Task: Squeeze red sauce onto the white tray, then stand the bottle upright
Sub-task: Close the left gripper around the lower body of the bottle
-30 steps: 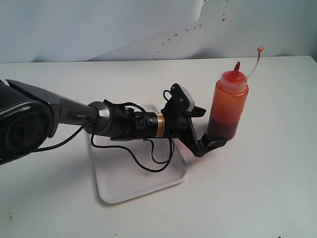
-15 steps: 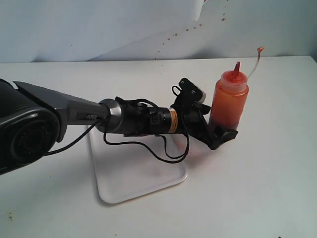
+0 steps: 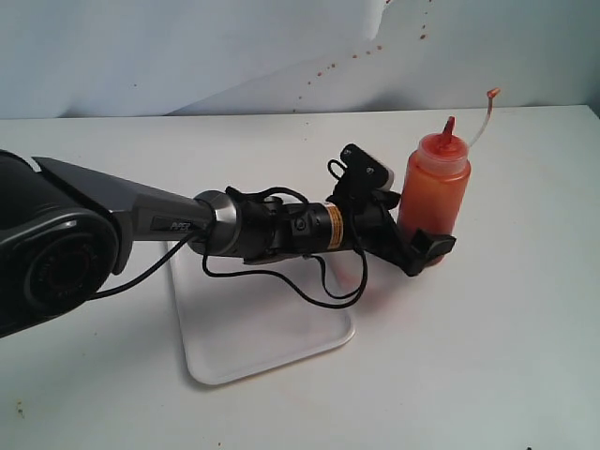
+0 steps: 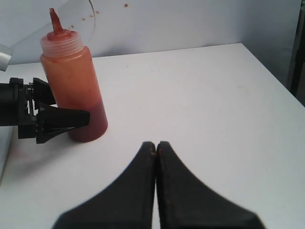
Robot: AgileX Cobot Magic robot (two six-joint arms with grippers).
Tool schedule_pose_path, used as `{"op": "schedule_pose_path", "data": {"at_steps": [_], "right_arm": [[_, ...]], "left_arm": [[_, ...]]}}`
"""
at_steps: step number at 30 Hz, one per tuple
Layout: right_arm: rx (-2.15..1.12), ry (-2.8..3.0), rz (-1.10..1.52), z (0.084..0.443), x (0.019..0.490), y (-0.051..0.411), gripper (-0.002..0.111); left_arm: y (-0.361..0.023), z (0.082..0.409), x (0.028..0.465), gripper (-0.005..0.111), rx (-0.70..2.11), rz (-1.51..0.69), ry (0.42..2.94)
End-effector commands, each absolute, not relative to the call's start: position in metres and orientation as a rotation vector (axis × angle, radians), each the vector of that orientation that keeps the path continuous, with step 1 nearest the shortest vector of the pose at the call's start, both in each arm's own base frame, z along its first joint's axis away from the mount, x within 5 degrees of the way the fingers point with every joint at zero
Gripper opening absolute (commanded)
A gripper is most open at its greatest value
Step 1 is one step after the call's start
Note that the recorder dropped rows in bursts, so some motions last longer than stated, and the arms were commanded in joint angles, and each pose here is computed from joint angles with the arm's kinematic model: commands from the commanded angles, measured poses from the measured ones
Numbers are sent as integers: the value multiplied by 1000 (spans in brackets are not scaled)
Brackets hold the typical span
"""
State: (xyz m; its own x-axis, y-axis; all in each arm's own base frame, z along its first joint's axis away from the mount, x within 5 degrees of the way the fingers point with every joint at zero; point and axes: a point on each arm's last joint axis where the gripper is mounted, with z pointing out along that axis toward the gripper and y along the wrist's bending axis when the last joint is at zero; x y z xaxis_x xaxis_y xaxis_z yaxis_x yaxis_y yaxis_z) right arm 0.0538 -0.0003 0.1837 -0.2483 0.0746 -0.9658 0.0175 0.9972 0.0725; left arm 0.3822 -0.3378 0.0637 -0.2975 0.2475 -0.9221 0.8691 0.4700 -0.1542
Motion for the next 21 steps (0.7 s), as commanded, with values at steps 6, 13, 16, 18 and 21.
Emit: {"op": "schedule_pose_path", "data": {"at_steps": [6,13,16,18,21], "right_arm": [[71,1820,57,183,54,0,0],[71,1820,57,183,54,0,0],[71,1820,57,183,54,0,0],[71,1820,57,183,54,0,0],[71,1820,57,183,54,0,0]], "left_arm": [[-339,66,384,104,930,-826,1776],[-344,48,386,104,927,-836,1797],[-353,46,388,104,918,-850,1791],[-358,46,390,104,921,-842,1785],[-361,46,393,104,921,-821,1787]]}}
